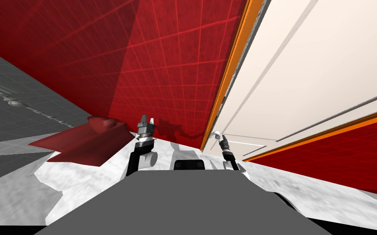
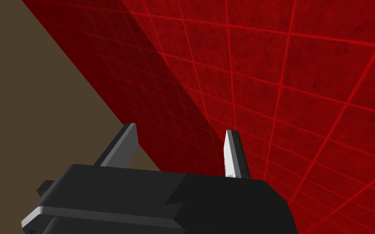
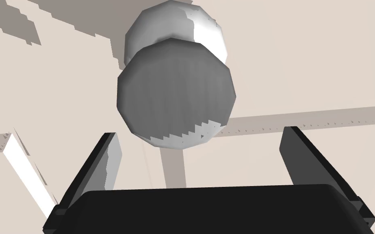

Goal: Pull the door open

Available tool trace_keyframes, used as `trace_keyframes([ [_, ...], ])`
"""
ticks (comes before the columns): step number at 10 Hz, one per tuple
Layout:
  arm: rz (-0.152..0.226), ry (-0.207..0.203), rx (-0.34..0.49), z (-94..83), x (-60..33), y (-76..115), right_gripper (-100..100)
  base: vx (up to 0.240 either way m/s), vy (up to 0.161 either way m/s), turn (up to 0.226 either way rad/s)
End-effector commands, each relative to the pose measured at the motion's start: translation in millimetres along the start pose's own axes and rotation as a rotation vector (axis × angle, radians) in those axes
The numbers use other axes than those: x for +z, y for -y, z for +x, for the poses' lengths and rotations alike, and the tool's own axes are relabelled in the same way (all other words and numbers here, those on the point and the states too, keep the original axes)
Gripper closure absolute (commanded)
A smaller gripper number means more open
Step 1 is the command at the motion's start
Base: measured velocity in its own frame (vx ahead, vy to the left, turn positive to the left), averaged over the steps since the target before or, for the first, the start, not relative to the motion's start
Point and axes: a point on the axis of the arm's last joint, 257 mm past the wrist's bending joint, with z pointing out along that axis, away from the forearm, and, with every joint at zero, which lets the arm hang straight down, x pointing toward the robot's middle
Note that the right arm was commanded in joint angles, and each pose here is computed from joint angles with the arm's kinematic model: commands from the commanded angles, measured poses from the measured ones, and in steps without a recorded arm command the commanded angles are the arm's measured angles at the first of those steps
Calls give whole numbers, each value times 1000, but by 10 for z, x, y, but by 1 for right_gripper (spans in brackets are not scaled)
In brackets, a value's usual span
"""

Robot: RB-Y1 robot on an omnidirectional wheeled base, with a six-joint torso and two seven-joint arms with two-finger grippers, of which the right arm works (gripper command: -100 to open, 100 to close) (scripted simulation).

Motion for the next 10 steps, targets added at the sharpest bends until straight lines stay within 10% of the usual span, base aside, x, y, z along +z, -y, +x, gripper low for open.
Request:
trace_keyframes([
  [1,1,1,47,33,7,8,-100,-33,23,28],
  [10,-2,21,354,159,97,25,-100,-43,4,14],
])
